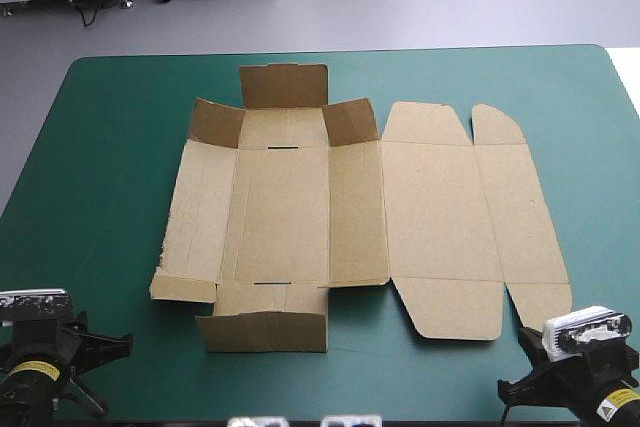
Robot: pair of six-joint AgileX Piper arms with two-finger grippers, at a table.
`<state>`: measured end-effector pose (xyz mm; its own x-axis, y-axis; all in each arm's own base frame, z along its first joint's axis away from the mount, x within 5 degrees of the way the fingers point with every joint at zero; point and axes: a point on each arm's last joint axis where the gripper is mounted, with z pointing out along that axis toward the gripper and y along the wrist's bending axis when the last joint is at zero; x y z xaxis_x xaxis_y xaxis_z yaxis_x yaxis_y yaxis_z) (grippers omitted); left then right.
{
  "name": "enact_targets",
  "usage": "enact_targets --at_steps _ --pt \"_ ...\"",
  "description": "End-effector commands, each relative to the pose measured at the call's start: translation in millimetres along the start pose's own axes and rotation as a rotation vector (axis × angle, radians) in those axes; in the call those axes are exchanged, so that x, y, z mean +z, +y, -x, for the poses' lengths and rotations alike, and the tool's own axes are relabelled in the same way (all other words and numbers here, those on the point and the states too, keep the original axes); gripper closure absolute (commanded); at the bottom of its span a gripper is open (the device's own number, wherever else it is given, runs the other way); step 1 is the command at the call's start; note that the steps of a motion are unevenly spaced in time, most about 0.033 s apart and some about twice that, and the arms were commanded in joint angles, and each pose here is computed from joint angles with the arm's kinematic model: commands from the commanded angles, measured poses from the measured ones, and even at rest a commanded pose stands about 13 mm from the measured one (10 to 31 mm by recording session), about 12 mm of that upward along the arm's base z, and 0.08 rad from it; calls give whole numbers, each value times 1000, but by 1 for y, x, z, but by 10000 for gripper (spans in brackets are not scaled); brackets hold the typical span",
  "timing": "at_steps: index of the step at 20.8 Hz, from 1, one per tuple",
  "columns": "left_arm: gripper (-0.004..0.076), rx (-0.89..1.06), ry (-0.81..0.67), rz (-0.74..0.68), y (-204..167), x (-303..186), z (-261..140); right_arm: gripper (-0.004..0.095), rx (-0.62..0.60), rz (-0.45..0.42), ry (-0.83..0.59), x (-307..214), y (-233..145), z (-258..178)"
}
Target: Fold the box
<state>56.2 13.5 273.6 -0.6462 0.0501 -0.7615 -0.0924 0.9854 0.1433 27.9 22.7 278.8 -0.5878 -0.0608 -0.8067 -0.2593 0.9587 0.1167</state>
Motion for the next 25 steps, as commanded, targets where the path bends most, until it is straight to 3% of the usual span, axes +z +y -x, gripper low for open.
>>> enact_targets --at_steps 1,12,19,25 --pt "631 -13 -66 0 1 -3 11 926 -5 4 -67 -4 1 10" --pt "631 -22 -99 -28 -1 -10 18 926 -5 4 -67 -4 1 10" --pt "631 -20 -283 -15 12 -54 97 926 -6 2 -70 -4 1 11" --pt "631 11 -239 0 20 -35 166 926 -6 2 -70 -4 1 11"
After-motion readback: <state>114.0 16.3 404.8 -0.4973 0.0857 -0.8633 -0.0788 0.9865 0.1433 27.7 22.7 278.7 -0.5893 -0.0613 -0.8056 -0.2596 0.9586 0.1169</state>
